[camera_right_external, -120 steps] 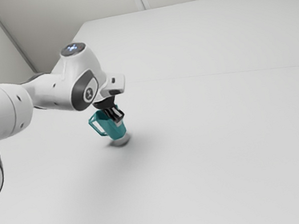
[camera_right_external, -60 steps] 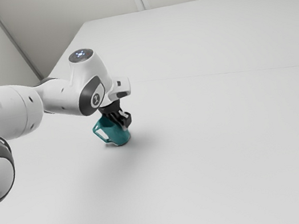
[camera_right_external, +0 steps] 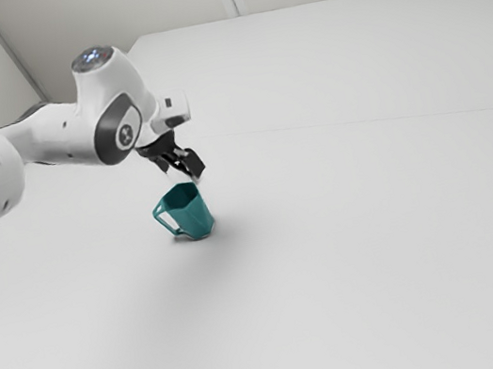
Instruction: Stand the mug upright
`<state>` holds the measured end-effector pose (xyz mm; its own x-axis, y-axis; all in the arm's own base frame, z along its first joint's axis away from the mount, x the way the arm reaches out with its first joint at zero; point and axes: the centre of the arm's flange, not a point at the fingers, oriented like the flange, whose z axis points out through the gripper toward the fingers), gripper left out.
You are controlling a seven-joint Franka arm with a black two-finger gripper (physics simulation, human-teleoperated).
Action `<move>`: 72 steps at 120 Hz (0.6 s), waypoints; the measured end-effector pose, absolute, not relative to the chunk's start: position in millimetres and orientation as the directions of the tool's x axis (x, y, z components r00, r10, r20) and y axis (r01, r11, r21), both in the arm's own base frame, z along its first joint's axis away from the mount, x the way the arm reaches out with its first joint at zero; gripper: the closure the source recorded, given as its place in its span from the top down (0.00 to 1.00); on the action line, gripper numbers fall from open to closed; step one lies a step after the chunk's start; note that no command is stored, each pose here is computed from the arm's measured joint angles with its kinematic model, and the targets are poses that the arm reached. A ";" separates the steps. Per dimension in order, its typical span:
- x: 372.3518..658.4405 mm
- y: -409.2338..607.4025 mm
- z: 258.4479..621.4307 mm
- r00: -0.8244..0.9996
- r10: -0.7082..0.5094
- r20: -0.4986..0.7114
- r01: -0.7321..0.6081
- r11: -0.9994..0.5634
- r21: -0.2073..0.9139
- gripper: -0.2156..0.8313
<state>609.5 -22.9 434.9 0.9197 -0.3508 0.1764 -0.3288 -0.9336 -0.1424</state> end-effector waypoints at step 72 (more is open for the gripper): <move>581.3 10.4 613.7 0.945 -0.310 0.106 -0.292 -0.944 -0.154 0.79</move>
